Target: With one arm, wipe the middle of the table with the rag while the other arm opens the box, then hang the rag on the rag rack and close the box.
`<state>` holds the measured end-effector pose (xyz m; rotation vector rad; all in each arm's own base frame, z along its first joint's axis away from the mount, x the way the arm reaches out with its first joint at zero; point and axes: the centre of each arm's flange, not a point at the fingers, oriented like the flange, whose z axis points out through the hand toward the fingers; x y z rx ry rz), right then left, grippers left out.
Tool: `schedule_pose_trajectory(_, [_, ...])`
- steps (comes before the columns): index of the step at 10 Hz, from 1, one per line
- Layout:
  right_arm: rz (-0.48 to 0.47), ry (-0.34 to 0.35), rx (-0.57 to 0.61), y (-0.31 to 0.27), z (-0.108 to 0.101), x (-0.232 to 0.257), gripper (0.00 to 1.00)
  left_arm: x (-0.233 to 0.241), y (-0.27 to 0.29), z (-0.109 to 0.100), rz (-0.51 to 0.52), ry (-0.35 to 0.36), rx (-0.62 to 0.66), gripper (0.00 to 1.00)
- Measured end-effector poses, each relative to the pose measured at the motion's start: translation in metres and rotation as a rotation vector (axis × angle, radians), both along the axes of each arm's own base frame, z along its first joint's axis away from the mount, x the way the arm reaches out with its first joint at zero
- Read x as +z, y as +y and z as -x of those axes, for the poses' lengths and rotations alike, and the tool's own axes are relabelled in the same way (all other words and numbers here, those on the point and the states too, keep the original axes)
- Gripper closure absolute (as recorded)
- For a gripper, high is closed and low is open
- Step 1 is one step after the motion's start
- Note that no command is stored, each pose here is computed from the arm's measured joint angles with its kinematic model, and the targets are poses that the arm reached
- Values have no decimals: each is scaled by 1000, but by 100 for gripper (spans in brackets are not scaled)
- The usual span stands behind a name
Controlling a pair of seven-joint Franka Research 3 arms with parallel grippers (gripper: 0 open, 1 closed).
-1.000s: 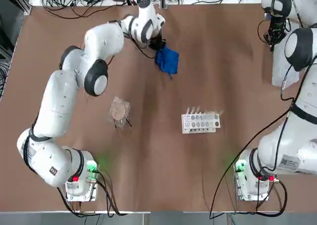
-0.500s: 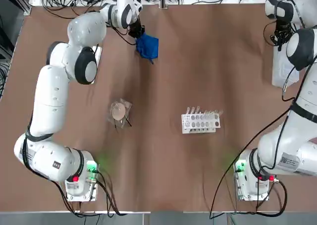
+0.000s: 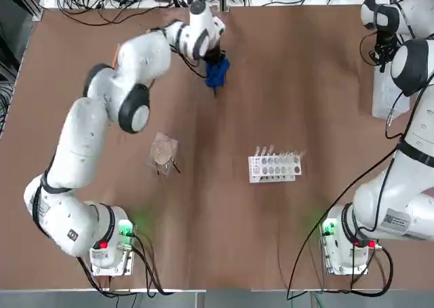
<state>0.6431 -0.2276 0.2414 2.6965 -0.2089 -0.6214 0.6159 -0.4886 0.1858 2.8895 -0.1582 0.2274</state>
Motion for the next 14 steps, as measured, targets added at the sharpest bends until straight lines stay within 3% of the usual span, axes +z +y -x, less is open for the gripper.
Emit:
schedule_pose_trajectory(3, [-6,25,-3,-7,3,10,99,0,-62,34,178,-120,-27,92])
schedule_pose_trajectory(6, [28,32,18,-44,12,65,99,5,-81,46,201,-131,-40,92])
schedule_pose_trajectory(8, [27,37,34,-103,35,77,99,-9,-55,30,119,-49,-16,92])
schedule_pose_trajectory(11, [-36,-81,75,-202,76,55,99,0,24,-18,-14,108,51,92])
schedule_pose_trajectory(12, [-50,-102,82,-209,79,43,99,5,53,-30,-59,134,68,92])
schedule_pose_trajectory(14, [-117,-150,82,-199,69,41,96,35,111,-41,-152,115,69,92])
